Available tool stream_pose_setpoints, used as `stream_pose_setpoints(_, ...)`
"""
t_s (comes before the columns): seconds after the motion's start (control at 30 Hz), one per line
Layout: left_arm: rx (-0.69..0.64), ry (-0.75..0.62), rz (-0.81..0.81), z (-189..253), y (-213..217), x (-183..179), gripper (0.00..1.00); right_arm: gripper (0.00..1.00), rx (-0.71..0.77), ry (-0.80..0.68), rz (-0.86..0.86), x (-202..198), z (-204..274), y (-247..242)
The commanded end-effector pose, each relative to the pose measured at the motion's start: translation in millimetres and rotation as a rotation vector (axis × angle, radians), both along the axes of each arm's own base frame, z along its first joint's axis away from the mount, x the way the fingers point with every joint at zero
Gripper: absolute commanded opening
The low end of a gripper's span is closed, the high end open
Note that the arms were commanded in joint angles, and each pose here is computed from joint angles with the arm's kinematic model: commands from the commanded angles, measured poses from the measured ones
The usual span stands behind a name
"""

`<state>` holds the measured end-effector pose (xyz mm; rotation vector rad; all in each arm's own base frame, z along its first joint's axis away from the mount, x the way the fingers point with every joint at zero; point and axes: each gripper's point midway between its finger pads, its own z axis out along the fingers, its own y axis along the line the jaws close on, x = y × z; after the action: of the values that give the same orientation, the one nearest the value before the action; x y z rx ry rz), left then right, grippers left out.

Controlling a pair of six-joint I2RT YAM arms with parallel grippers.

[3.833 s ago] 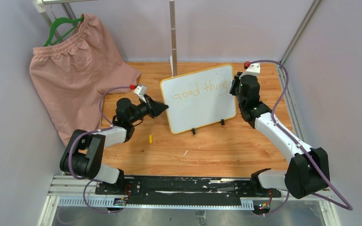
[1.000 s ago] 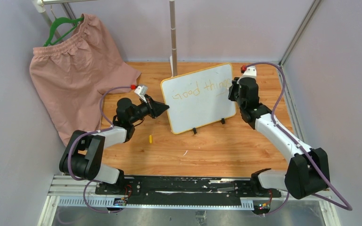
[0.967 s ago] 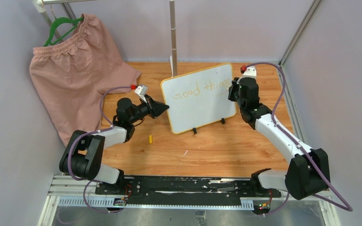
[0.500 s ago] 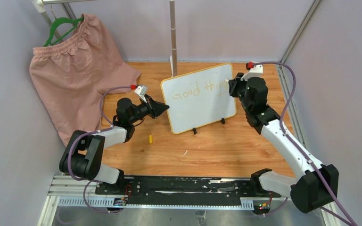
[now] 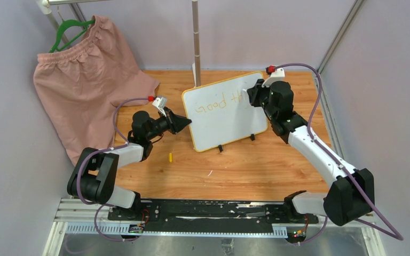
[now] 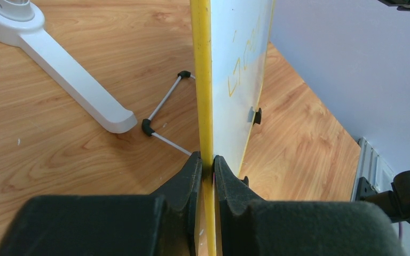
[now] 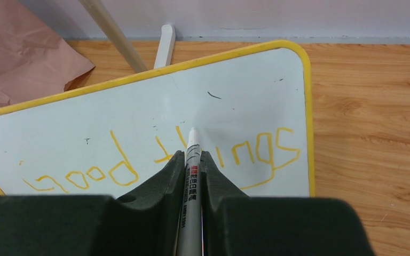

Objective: Write a sentence on the whiteboard

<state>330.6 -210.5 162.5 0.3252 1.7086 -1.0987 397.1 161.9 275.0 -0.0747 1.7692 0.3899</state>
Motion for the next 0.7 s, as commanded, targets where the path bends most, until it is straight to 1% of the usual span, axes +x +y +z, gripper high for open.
stream_pose_setpoints(0.0, 0.015, -0.073, -0.005, 15, -2, 3, 0.0, 0.0, 0.016, -0.064, 0.012, 5, 24, 8)
stream_pose_setpoints(0.17, 0.017, -0.073, -0.005, 14, -2, 3, 0.0, 0.0, 0.001, -0.054, -0.023, 9, 18, 3)
stream_pose_setpoints(0.67, 0.017, -0.072, -0.005, 14, -2, 3, 0.0, 0.0, -0.03, -0.024, -0.049, 14, 0, -1)
